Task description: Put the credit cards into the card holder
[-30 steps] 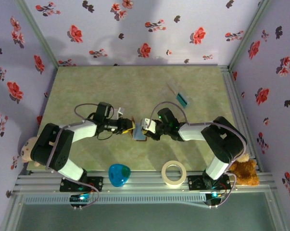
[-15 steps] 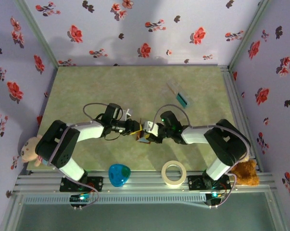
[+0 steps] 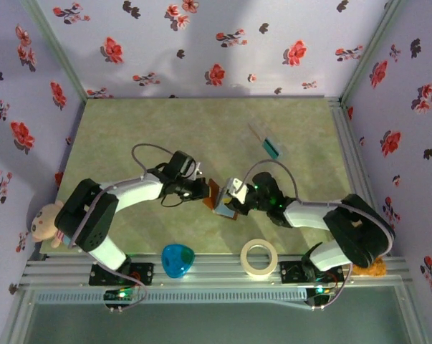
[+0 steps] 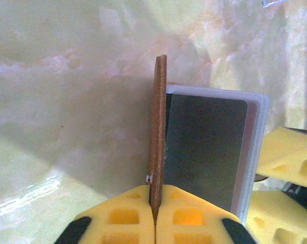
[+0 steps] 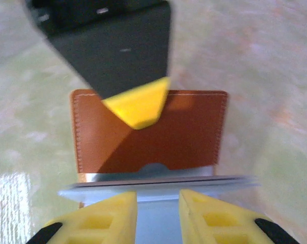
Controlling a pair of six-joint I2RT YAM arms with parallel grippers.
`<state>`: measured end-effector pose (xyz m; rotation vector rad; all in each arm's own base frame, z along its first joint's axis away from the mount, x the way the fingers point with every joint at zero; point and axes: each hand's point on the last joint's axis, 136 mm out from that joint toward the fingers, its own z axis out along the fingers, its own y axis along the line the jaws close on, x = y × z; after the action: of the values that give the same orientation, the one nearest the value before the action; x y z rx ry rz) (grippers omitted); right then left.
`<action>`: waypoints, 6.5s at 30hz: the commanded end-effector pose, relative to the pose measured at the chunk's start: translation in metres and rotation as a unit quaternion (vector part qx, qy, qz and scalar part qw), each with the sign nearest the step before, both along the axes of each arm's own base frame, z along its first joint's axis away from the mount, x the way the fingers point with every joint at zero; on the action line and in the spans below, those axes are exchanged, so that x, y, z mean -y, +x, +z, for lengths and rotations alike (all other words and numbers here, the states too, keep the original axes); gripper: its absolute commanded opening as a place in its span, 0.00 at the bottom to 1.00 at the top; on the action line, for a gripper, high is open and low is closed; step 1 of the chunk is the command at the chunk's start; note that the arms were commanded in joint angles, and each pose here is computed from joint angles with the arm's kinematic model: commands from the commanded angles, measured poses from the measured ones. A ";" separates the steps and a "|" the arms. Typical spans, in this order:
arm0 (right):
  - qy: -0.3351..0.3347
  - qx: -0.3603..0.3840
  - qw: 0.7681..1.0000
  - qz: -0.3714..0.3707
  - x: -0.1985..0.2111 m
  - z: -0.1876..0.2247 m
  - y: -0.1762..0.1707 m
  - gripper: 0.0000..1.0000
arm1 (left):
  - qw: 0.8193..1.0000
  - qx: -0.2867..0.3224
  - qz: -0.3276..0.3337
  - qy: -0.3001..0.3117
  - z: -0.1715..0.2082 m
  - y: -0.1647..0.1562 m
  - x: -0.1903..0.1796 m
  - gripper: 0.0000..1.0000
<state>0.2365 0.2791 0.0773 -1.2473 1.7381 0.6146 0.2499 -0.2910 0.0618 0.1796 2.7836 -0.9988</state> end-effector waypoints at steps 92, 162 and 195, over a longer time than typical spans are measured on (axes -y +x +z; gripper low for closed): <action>-0.013 -0.504 0.796 -0.336 -0.027 -0.012 -0.013 0.02 | 0.992 -0.104 0.059 -0.049 -0.038 -0.031 -0.032 0.04; -0.061 -0.555 0.790 -0.253 -0.087 -0.039 -0.024 0.00 | 0.990 -0.105 0.091 -0.015 -0.053 -0.037 -0.069 0.08; -0.166 -0.475 0.796 -0.338 -0.040 -0.088 -0.028 0.11 | 0.990 -0.065 0.112 -0.047 -0.026 -0.022 -0.071 0.08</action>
<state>0.2201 0.3667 0.0348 -0.4251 2.9031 0.8754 0.2251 -0.2296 0.0306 -0.1587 2.8058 -1.1483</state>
